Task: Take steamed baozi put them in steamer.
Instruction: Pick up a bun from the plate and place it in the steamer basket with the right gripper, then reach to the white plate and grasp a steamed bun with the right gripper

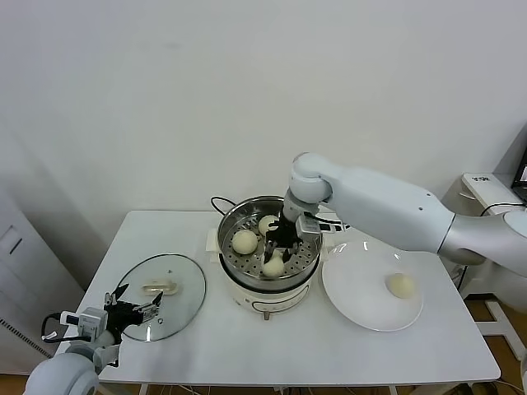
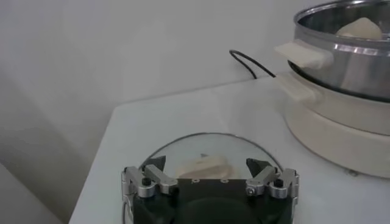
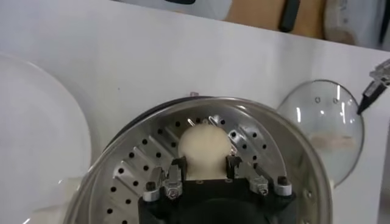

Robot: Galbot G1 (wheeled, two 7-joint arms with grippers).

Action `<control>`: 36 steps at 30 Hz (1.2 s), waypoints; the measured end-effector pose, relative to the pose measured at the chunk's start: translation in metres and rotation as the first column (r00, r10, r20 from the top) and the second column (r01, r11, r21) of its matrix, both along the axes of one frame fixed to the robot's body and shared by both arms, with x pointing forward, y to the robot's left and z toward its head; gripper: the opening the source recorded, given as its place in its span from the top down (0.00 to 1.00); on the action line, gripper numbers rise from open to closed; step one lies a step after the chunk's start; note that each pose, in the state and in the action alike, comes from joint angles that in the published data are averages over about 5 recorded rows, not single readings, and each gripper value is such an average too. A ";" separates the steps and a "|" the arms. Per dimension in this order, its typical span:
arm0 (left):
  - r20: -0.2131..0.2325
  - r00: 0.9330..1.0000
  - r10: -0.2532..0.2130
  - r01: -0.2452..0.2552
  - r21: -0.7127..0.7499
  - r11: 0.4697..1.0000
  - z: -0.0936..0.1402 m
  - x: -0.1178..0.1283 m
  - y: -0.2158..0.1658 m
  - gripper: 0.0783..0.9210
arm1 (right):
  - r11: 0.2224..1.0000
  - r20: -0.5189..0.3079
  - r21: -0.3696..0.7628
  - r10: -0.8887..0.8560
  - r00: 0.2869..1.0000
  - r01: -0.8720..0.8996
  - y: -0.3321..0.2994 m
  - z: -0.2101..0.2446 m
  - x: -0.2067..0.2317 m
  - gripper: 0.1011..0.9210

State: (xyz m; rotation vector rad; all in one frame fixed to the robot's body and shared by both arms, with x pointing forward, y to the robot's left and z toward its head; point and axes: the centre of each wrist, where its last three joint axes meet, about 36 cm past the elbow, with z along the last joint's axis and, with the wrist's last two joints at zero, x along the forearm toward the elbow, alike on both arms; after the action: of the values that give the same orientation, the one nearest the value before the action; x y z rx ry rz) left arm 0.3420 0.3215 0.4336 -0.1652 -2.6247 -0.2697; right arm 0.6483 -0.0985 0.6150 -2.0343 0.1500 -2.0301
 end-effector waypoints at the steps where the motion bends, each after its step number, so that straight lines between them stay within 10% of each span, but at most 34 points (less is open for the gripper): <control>1: 0.000 1.000 0.000 0.000 0.000 1.000 0.000 0.000 0.000 0.12 | 1.000 0.000 -0.001 0.002 1.000 -0.002 0.001 -0.002 0.000 0.62; 19: 0.003 1.000 0.001 -0.001 -0.011 1.000 0.000 0.000 -0.001 0.12 | 1.000 0.039 0.017 -0.013 0.999 0.012 0.004 0.005 0.007 0.14; 36: 0.008 1.000 0.008 -0.008 -0.010 1.000 0.004 0.000 0.002 0.12 | 0.922 0.055 0.083 -0.384 0.922 0.379 -0.128 0.078 0.080 0.12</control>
State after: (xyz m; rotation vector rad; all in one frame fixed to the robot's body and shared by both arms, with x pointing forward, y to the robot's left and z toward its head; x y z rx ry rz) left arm 0.3416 0.3238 0.4379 -0.1572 -2.6343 -0.2548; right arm 0.7284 -0.2266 0.6928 -2.0088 0.6431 -2.2758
